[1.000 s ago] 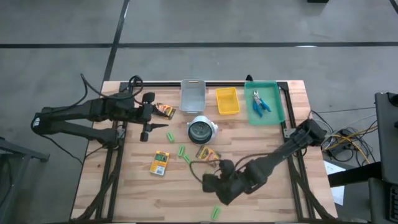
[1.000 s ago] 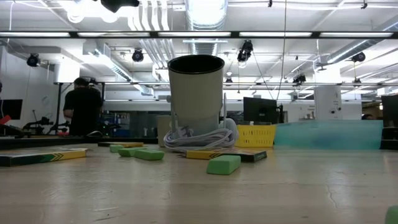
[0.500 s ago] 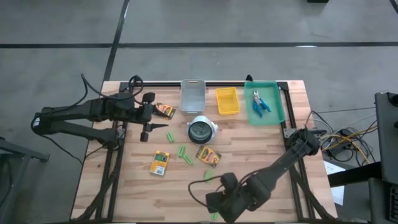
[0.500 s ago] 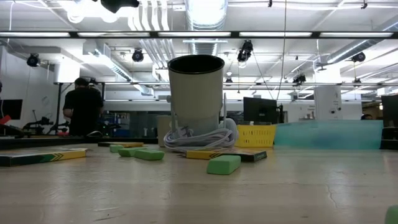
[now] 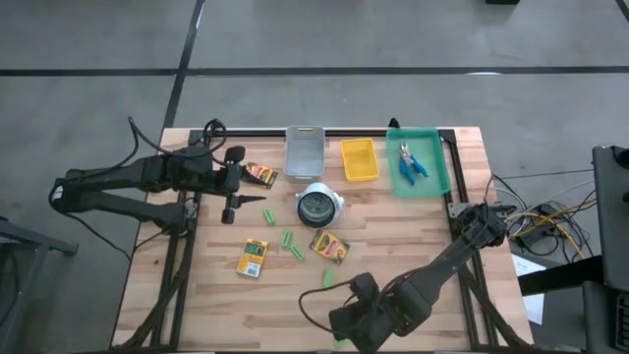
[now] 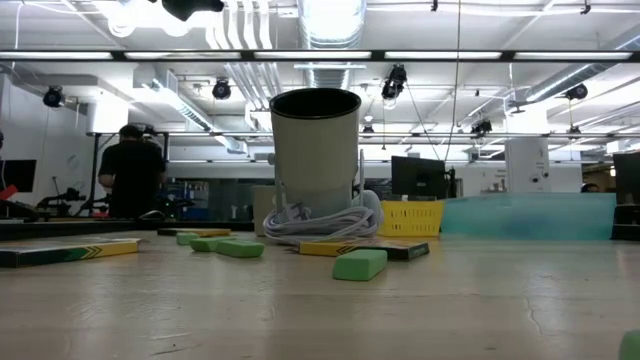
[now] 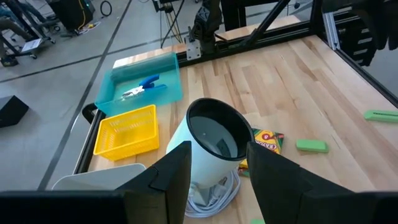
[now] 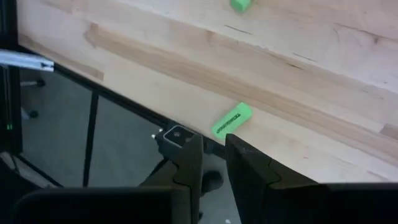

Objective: Pick & Place School Supplies
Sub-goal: Put the green eraser into the yellow bin

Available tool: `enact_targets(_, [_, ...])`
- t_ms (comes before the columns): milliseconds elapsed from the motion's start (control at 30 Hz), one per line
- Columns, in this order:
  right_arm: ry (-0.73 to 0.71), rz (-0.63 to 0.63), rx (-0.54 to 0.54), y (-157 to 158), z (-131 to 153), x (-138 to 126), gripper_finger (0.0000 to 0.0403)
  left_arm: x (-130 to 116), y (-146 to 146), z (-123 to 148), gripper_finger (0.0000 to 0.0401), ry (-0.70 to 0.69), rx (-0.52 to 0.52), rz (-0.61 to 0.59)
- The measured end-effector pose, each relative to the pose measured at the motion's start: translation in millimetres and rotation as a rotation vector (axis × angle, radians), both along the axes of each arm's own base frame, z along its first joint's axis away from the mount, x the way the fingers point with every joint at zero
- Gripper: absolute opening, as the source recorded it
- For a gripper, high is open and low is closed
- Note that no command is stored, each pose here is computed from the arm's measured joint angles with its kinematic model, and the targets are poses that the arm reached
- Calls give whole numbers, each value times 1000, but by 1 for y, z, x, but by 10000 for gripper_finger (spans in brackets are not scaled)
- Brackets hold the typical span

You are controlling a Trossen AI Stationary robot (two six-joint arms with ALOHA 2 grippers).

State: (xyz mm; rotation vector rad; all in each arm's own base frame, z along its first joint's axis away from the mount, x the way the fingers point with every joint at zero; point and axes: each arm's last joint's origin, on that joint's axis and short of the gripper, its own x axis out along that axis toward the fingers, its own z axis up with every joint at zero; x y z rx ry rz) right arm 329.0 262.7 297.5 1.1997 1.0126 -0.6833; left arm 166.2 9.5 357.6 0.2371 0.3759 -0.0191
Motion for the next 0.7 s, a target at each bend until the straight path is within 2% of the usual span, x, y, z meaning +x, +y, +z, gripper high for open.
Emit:
enact_targets(67, [-4, 62, -27, 0, 0, 0, 65, 0, 0, 0, 161, 0, 0, 0])
enact_targets(100, [-9, 135, -58, 0, 0, 0, 66, 0, 0, 0, 161, 0, 0, 0])
enact_targets(300, [-76, 867, -364, 2, 1, -1, 73, 0, 0, 0, 161, 0, 0, 0])
enact_targets(400, [-106, 1162, -498, 3, 0, -2, 71, 0, 0, 0, 161, 0, 0, 0])
enact_targets(567, [-127, 1457, -646, 0, -2, 0, 62, 0, 0, 0, 161, 0, 0, 0])
enact_targets(700, [-133, 1609, -722, -4, -3, 3, 59, 0, 0, 0, 161, 0, 0, 0])
